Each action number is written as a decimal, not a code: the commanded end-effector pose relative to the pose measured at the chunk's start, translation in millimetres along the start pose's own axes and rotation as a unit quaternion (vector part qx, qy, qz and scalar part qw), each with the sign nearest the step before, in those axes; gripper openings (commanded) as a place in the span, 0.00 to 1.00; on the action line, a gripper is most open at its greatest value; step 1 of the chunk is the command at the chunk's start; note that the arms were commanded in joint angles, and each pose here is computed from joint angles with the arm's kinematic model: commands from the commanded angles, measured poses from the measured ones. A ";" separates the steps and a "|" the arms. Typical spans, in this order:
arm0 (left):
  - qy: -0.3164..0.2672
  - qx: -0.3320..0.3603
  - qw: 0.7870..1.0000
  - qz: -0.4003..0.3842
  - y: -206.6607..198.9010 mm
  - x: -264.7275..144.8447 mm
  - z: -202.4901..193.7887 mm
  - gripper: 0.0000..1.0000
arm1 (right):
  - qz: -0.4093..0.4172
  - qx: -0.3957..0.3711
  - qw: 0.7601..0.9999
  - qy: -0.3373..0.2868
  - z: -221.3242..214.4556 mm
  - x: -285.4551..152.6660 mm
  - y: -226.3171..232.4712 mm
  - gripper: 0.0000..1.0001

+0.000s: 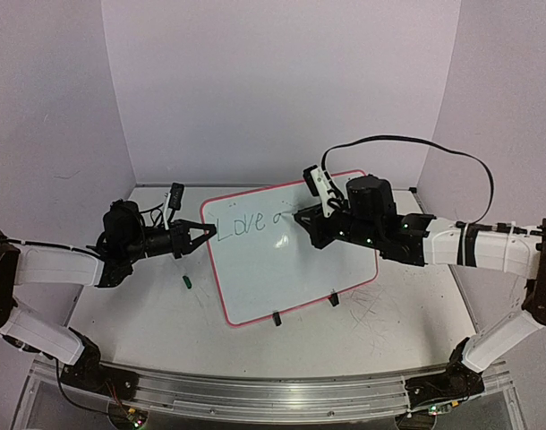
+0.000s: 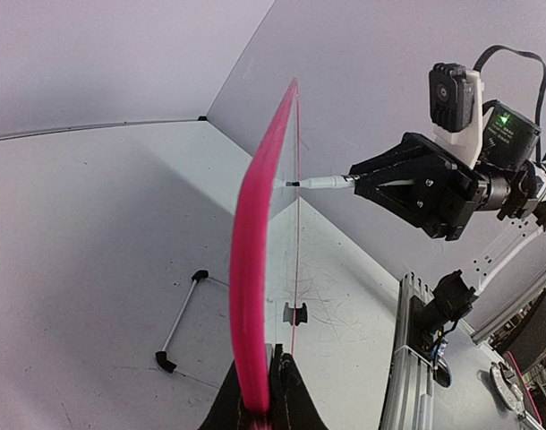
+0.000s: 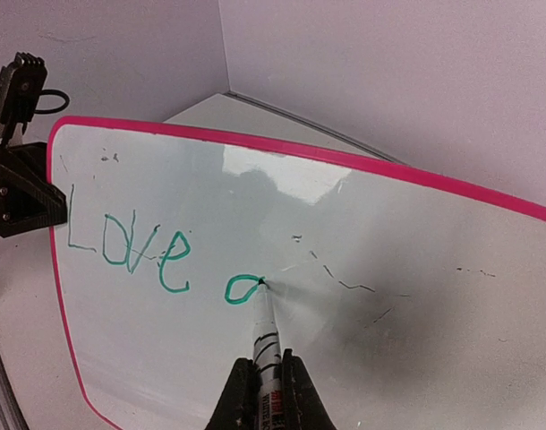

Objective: Write a sentence on the whiteboard

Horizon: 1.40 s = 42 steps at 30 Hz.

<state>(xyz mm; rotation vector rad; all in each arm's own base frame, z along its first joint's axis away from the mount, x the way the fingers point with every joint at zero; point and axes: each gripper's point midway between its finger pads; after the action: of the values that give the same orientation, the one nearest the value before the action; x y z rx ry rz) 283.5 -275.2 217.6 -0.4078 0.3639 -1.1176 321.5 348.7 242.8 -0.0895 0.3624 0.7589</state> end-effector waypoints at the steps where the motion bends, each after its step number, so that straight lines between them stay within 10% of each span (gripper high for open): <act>1: 0.021 0.022 0.999 0.015 9.8 1.9 -15.0 0.00 | -0.035 0.013 0.998 -0.048 35.3 -6.3 -17.6 0.00; 42: 0.016 0.025 0.999 0.017 8.1 -0.5 -12.9 0.00 | -0.015 0.020 1.000 0.019 -13.6 -12.7 -11.7 0.00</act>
<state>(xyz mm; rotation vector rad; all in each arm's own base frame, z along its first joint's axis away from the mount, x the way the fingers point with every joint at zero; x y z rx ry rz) 282.6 -275.7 218.0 -0.4070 0.3631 -1.1241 314.2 340.2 230.7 -0.0737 0.4081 0.7588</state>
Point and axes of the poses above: each gripper's point midway between its finger pads, its own x axis out along the fingers, its own y axis along the line the jaws close on, z = x × y
